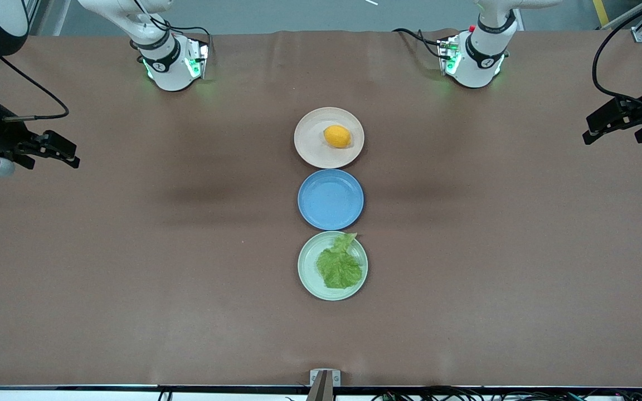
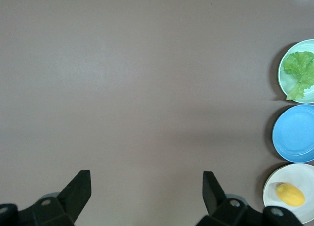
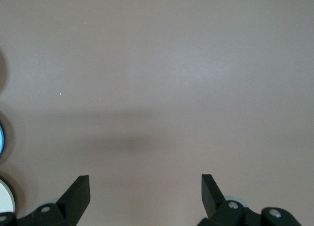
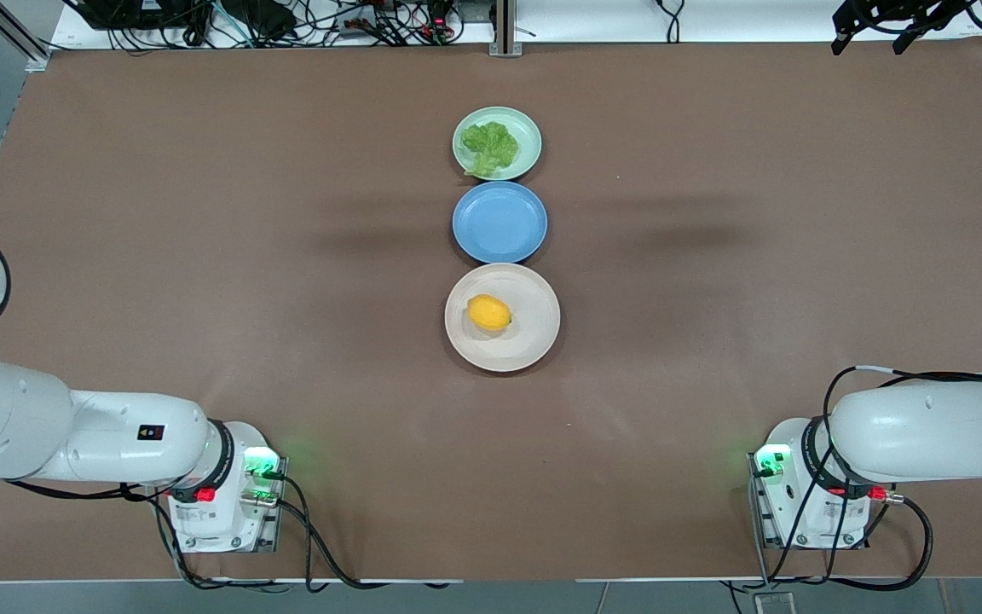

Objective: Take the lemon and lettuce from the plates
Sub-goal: 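Move both grippers out from the rest pose toward the plates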

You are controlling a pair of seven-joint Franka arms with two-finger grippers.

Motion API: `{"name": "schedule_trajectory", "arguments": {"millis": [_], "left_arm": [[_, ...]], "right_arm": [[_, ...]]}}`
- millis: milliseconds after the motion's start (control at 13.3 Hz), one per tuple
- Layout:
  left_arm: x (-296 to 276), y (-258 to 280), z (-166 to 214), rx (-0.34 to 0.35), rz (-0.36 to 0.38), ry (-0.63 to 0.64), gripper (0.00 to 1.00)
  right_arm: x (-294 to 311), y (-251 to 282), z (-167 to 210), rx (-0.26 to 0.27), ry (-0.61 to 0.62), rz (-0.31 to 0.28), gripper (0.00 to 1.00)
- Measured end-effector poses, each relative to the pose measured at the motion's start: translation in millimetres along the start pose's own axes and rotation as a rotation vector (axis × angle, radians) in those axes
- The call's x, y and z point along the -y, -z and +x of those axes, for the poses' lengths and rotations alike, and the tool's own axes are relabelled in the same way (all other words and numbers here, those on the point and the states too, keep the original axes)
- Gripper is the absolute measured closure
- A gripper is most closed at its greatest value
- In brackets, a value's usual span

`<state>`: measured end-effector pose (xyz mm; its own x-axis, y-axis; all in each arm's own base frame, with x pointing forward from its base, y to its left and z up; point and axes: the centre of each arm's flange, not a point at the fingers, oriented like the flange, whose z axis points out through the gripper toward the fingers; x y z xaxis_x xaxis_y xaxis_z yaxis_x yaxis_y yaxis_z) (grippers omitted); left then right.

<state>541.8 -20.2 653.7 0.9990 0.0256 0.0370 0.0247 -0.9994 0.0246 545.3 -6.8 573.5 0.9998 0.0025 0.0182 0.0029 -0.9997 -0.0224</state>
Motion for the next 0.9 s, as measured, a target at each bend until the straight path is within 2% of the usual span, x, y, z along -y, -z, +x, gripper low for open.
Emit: {"name": "schedule_trajectory", "arguments": {"millis": [676, 901], "left_arm": [[0.0, -5.8, 1.1, 0.016, 0.001, 0.001, 0.0], [-18.7, -38.3, 13.7, 0.077, -0.001, -0.026, 0.0]], "right_arm": [[0.4, -0.9, -1.2, 0.019, 0.0, 0.0, 0.0], [1.5, -44.9, 20.5, 0.094, 0.001, 0.007, 0.0]]}}
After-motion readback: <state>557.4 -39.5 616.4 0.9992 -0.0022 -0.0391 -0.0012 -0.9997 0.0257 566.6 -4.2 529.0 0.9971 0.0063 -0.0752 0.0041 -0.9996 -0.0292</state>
